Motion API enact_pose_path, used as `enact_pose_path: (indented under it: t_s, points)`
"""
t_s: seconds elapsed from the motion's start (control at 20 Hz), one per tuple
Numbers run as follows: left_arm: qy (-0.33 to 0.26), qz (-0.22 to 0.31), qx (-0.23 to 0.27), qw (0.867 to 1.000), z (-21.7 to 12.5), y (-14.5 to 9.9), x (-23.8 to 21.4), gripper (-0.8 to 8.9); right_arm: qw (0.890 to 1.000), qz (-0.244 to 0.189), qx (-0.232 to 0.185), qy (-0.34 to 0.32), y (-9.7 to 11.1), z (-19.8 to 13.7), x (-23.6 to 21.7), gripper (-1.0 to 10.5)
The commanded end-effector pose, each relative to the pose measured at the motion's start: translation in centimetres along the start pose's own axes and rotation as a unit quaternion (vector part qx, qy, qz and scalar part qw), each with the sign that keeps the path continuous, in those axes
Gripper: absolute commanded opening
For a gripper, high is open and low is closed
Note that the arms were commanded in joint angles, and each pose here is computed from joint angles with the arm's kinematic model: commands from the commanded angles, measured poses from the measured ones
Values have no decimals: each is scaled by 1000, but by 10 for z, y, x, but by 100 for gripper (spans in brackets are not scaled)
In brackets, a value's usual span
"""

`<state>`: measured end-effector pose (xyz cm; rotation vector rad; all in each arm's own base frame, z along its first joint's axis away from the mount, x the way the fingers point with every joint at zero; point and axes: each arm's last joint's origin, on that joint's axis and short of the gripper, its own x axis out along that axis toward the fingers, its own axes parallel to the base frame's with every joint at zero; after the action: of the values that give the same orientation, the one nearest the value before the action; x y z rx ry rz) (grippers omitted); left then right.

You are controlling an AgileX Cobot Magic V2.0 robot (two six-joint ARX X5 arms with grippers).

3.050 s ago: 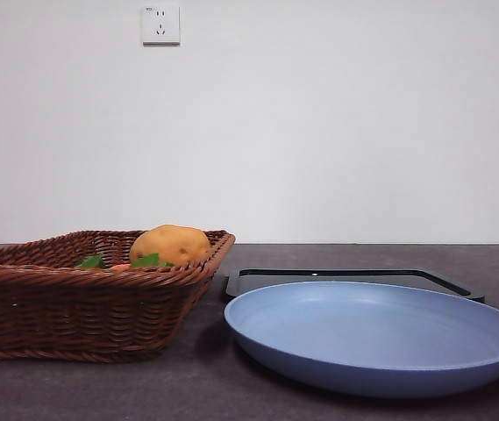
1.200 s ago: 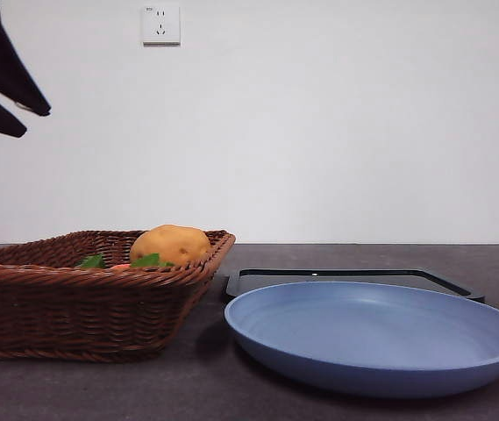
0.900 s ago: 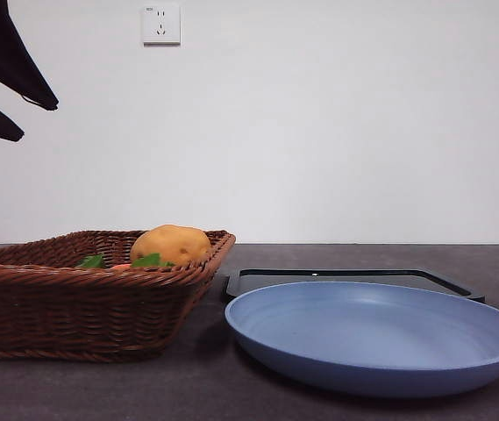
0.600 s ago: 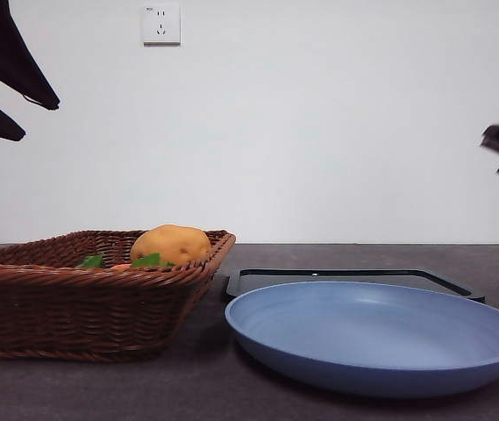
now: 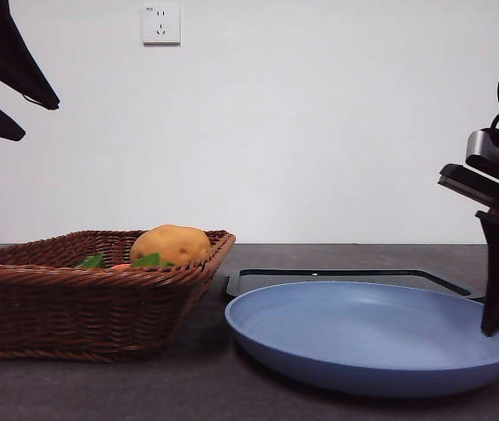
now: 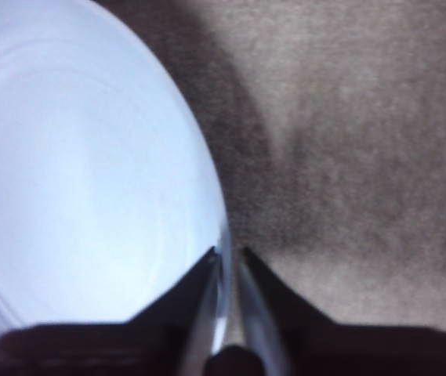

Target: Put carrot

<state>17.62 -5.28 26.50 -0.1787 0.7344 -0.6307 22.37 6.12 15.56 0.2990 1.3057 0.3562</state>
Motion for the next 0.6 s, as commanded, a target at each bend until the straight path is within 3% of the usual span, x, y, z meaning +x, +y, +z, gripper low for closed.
enact_pose_path:
  t_s: [0.05,0.15,0.4,0.6]
  points:
    - [-10,-4,7,1000,5,-2,-1,291,1000,1,2,0,1,4,1,5]
    - [-8,-8,-4,1000,5,-3,-1,362,1000,0,4,0,2,2,-3,5]
    - [4,-23,14,1000,5,-16,9,362,1000,4,0,-15,11,-12,-33,5]
    - [55,10,26,998,10,-24,37,362,999,8,-12,-46,18,-29,-63,5]
